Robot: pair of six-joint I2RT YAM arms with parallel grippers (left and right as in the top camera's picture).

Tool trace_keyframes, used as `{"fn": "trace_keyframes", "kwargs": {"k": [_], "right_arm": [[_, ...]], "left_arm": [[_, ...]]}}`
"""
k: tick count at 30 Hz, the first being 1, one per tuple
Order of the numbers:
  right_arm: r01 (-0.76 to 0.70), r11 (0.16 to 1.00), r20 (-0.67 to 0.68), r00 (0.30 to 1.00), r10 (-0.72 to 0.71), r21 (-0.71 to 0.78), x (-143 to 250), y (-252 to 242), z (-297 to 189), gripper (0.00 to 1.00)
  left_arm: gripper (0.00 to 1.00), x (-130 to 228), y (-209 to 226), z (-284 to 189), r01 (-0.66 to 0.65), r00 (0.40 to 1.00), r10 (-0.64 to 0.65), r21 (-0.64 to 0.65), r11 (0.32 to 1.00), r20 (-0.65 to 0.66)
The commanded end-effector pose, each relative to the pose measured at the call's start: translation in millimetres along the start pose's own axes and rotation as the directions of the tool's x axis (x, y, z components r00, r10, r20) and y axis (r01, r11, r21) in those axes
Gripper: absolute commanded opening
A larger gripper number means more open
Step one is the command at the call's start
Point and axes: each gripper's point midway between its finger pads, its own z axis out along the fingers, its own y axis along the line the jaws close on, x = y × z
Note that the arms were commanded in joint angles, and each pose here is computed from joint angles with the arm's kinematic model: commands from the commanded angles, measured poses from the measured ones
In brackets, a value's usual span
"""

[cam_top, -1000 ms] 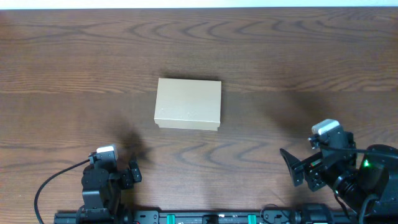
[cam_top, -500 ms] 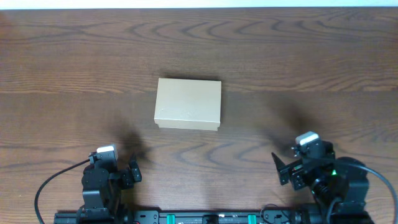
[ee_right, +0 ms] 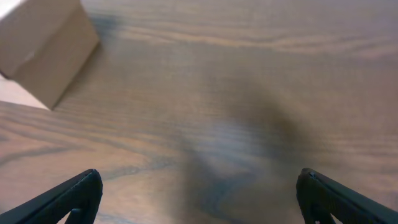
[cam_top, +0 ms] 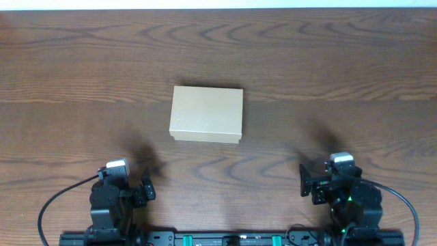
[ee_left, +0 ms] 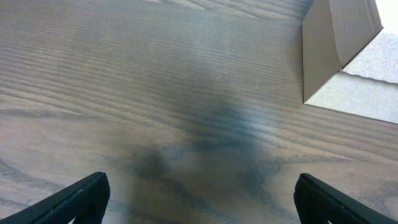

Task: Pack container

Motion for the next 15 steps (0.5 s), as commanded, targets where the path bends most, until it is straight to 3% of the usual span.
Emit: {"fn": "trace_keyframes", "kwargs": {"k": [1, 15], "right_arm": [[-0.051, 0.998, -0.005, 0.999, 0.051, 0.024, 6.6, -4.1, 5.2, 0.99], [-0.025, 0.999, -0.015, 1.0, 0.025, 0.039, 9.2, -4.1, 5.6, 0.99]], "left_arm": [[0.95, 21.6, 3.7, 7.8, -0.012, 0.998, 0.011, -0.015, 1.0, -0.066], [0.95, 21.6, 3.7, 7.8, -0.012, 0.998, 0.011, -0.015, 1.0, -0.066]]}}
